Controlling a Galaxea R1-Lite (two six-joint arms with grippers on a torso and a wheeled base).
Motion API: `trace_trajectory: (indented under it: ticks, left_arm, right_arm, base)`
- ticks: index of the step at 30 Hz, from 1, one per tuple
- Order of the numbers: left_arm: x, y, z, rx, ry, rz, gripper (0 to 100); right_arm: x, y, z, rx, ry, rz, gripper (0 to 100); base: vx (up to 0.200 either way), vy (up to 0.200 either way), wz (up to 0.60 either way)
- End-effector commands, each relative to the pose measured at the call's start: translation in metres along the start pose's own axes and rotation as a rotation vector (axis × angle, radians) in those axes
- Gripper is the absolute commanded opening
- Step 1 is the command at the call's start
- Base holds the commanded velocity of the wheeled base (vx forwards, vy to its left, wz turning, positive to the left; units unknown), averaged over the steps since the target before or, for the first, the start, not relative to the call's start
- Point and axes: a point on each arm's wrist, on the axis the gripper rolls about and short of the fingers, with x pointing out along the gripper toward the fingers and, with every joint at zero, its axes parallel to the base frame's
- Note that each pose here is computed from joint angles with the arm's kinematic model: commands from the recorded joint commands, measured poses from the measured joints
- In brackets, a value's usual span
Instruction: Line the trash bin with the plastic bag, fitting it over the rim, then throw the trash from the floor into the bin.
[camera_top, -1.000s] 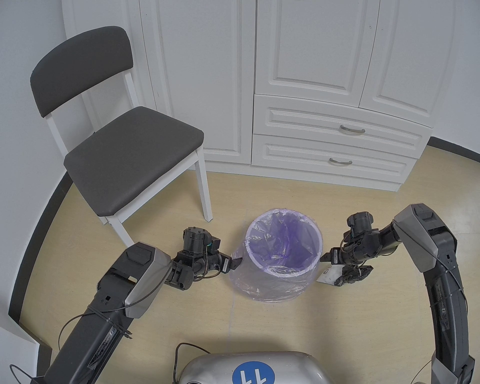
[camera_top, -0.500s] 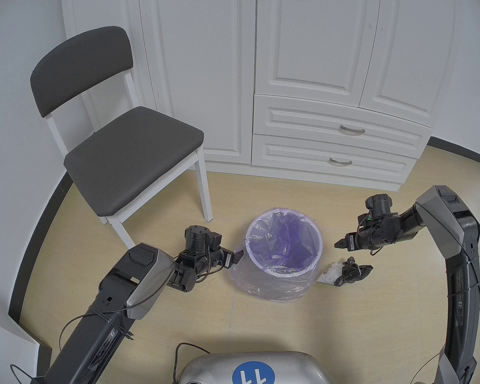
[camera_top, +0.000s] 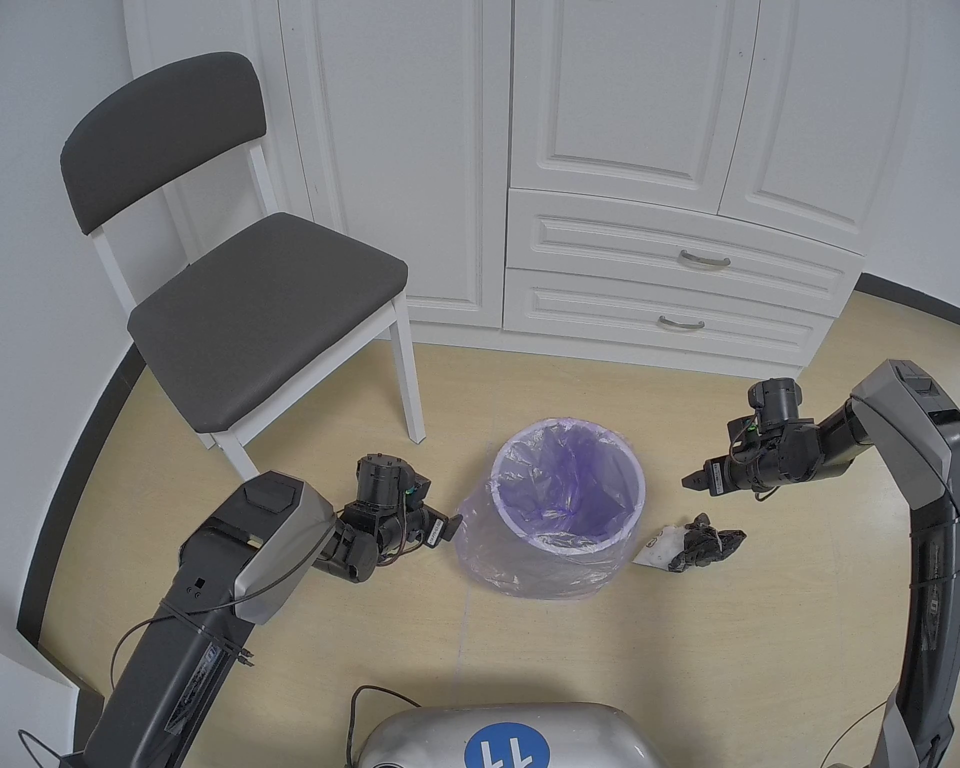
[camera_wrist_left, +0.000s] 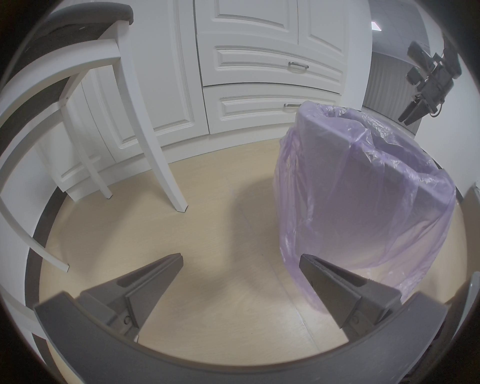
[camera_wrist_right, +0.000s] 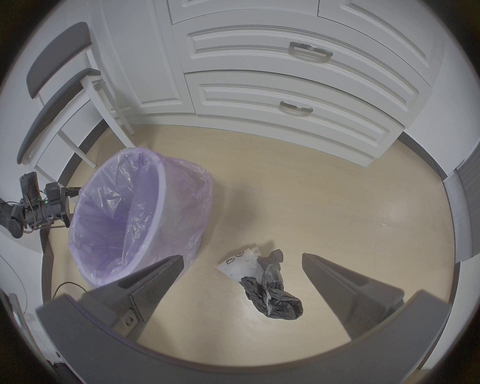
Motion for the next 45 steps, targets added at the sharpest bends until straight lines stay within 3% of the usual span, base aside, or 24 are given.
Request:
trace_trajectory:
  ticks: [1,7,9,10,14,28,35,39,45]
  left_arm:
    - [-0.004,0.005,0.006,-0.001,0.005,0.005,100]
    - [0.006,0.001,0.013,0.004,0.033,-0.015,100]
    - [0.014,-0.01,0.002,0.008,0.075,-0.039,100]
    - [0.012,-0.018,0.002,0.02,0.129,-0.084,100]
    - [0.008,-0.027,0.007,0.031,0.16,-0.156,100]
    - [0.012,-0.043,0.018,0.035,0.017,-0.21,100]
    - [0.013,-0.045,0.019,0.006,-0.021,-0.192,100]
    - [0.011,-0.04,0.027,0.001,-0.048,-0.164,100]
    - [-0.018,-0.023,0.022,-0.017,-0.017,-0.132,100]
  right_arm:
    - [0.003,-0.001,-0.003,-0.001,0.006,-0.001,100]
    - [0.004,-0.001,-0.005,-0.017,0.012,0.0,100]
    - [0.004,-0.001,-0.005,-0.017,0.014,0.0,100]
    - [0.002,-0.001,-0.004,-0.017,0.012,0.001,100]
    - [0.001,-0.002,-0.003,-0.016,0.009,0.001,100]
    - [0.001,-0.003,-0.002,-0.012,0.002,0.005,100]
    - [0.001,-0.003,-0.002,-0.01,0.003,0.006,100]
    - [0.0,-0.003,-0.002,-0.01,0.002,0.005,100]
    - [-0.017,-0.004,0.004,-0.011,-0.02,0.036,100]
  base:
    - [0.0,0.0,0.0]
    - [0.0,0.0,0.0]
    - [0.0,0.0,0.0]
    - [0.0,0.0,0.0]
    - [0.0,0.0,0.0]
    - [0.0,0.0,0.0]
    - [0.0,0.0,0.0]
    - [0.0,0.0,0.0]
    - [0.0,0.0,0.0]
